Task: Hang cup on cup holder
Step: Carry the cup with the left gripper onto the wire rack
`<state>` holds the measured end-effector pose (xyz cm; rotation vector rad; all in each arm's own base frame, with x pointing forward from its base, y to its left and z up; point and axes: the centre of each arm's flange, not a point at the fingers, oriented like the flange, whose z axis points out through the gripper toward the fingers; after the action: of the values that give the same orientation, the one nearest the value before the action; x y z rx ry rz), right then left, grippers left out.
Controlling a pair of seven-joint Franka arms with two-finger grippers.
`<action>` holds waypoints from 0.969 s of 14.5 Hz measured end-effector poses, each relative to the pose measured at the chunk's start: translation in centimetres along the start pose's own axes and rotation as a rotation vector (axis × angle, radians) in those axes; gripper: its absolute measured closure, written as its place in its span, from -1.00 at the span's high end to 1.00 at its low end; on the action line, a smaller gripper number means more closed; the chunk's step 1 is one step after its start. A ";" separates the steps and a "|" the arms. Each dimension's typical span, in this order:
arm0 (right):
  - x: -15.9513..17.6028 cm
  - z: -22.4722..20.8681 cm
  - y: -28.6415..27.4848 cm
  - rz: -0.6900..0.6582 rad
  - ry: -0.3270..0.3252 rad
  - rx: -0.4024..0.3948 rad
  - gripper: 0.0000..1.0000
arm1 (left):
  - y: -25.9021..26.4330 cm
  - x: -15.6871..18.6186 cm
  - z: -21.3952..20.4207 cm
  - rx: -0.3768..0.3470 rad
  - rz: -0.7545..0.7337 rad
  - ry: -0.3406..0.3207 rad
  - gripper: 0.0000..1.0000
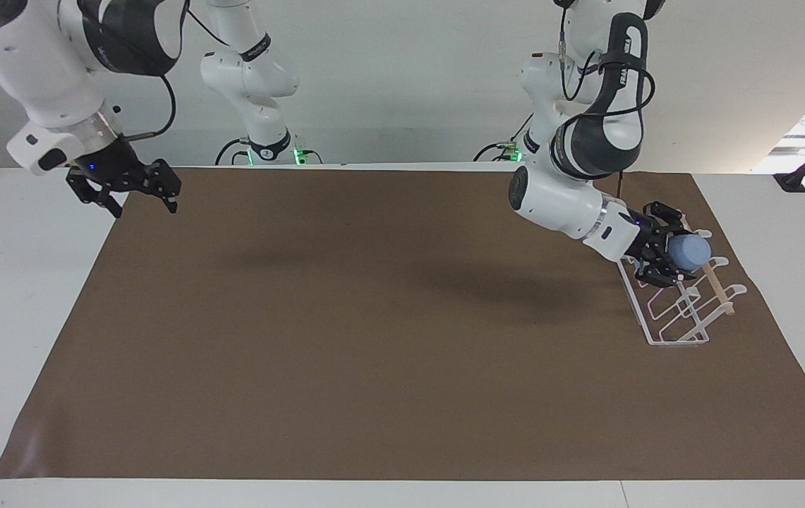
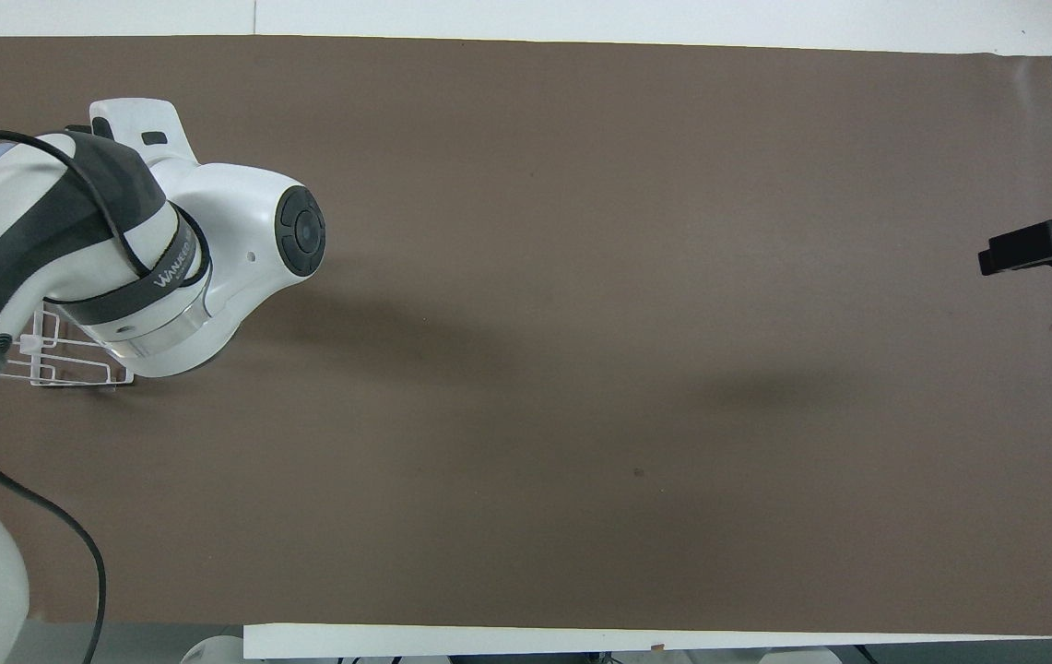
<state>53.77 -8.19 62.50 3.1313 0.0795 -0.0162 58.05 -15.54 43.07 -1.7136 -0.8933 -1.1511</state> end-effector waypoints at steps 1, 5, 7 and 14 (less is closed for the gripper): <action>-0.7 -1.9 1.0 0.017 -0.005 -0.024 0.99 | 0.6 -1.1 1.1 0.019 -0.005 0.043 0.48; -2.2 -4.5 0.6 0.008 -0.080 -0.091 0.99 | 2.2 -5.0 5.0 0.073 -0.020 0.116 0.48; -1.9 -3.8 -1.3 -0.027 -0.111 -0.087 0.99 | 2.2 -5.3 5.8 0.088 -0.024 0.115 0.48; -1.6 -2.9 -4.6 -0.082 -0.153 -0.086 0.99 | 2.1 -5.6 6.3 0.092 -0.040 0.070 0.48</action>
<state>51.93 -3.61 65.37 3.0260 0.2019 -0.2454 60.18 -11.03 35.93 -1.5783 -0.9275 -1.1708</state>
